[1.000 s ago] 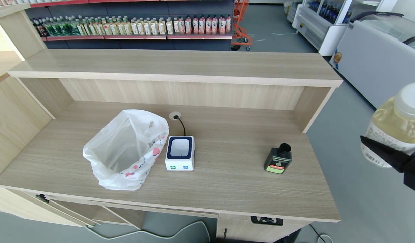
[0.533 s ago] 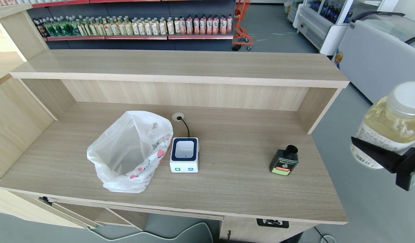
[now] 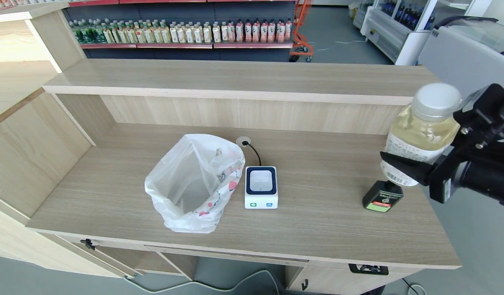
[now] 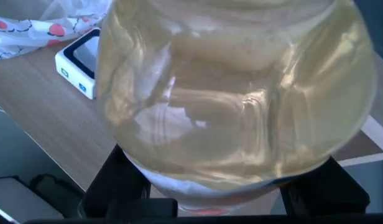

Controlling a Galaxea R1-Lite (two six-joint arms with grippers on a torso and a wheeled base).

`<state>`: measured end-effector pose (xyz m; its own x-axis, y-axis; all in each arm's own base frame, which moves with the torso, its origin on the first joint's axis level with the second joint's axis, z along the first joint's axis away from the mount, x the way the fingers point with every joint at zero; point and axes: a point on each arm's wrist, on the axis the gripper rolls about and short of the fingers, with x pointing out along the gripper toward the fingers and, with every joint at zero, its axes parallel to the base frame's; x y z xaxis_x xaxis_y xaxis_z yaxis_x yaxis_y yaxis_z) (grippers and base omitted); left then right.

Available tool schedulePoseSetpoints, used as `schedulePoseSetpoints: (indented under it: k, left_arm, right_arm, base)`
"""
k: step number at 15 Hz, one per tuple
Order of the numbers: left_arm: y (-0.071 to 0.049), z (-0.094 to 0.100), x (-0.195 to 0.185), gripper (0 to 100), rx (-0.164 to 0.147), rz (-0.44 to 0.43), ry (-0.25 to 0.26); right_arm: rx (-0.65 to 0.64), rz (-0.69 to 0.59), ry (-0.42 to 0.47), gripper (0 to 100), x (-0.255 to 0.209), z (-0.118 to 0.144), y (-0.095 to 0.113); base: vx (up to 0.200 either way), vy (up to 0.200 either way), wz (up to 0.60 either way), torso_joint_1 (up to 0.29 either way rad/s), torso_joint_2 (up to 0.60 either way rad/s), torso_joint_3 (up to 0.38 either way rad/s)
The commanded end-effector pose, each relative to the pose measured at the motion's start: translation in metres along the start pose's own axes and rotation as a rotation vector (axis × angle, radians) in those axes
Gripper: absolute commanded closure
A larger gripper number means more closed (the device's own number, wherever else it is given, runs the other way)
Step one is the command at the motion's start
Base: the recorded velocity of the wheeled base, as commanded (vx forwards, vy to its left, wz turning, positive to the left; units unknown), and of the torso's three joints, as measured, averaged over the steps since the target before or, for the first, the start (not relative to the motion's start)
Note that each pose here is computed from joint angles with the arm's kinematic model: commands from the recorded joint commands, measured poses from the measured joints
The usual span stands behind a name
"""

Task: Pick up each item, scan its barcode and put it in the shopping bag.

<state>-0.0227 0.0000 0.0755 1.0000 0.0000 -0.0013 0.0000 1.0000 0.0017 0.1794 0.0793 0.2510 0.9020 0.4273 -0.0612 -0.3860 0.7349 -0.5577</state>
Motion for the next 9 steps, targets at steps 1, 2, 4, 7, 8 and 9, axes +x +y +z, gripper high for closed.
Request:
schedulePoseSetpoints:
  k: [1, 2, 4, 7, 8, 9]
  left_arm:
    - [0.000, 0.000, 0.000, 0, 0.001, 0.000, 0.000]
    - [0.000, 0.000, 0.000, 0, 0.003, 0.000, -0.001]
    - [0.000, 0.000, 0.000, 0, 0.003, 0.000, 0.000]
    - [0.000, 0.000, 0.000, 0, 0.000, 0.000, 0.000]
    - [0.000, 0.000, 0.000, 0, 0.000, 0.000, -0.001]
    - [0.000, 0.000, 0.000, 0, 0.000, 0.000, -0.001]
  right_arm:
    - [0.008, 0.061, 0.001, 100, 0.059, -0.020, -0.002]
    - [0.007, 0.074, -0.038, 100, 0.080, -0.024, -0.005]
    - [0.006, 0.111, -0.081, 100, 0.116, -0.027, -0.005]
    - [-0.003, 0.196, -0.177, 100, 0.164, -0.030, -0.006]
    - [-0.010, 0.214, -0.219, 100, 0.177, -0.031, -0.006]
    - [-0.012, 0.252, -0.245, 100, 0.181, -0.035, -0.004]
  base:
    - [0.000, 0.200, 0.00, -0.002, 0.00, 0.007]
    - [0.000, 0.200, 0.00, 0.002, 0.00, 0.002]
    - [0.000, 0.200, 0.00, 0.002, 0.00, 0.005]
    - [0.000, 0.000, 0.00, 0.000, 0.00, 0.000]
    - [0.000, 0.000, 0.00, 0.000, 0.00, 0.000]
    - [0.000, 0.000, 0.00, 0.000, 0.00, 0.000]
